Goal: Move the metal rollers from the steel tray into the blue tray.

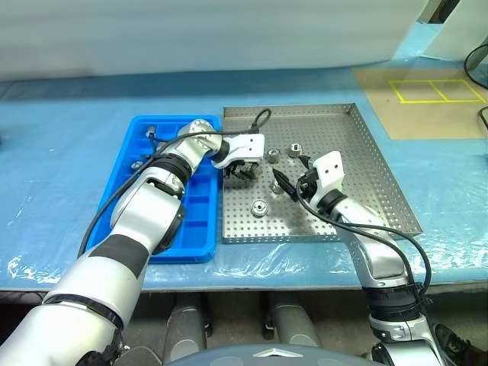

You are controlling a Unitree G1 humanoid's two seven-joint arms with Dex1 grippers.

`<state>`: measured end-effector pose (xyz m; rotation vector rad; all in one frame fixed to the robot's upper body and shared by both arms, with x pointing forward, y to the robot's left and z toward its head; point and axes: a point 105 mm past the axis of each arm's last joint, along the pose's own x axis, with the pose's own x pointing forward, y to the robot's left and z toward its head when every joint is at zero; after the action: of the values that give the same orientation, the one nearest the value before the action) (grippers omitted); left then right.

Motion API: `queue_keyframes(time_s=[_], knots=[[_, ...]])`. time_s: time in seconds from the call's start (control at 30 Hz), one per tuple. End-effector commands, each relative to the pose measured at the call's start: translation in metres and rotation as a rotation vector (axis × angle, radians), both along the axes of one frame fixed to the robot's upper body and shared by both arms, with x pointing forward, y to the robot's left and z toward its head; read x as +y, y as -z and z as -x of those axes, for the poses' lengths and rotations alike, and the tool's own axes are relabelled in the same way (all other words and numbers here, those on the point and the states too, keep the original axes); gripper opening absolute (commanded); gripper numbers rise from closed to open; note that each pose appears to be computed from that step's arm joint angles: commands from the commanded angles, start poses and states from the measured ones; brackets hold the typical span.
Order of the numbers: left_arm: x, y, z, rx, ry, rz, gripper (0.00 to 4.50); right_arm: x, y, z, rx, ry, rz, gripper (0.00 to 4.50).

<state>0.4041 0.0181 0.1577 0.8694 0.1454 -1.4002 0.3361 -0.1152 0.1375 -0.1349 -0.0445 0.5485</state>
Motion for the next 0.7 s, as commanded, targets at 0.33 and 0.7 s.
queue_keyframes(time_s=[0.33,0.7], knots=[[0.078,-0.035,0.007,0.016,-0.152,0.24,1.9,0.036,-0.028,0.0,-0.017,-0.384,0.054,4.04],[0.148,-0.057,0.054,-0.015,-0.45,0.461,1.9,0.098,-0.039,0.002,-0.005,-0.789,0.102,4.04]])
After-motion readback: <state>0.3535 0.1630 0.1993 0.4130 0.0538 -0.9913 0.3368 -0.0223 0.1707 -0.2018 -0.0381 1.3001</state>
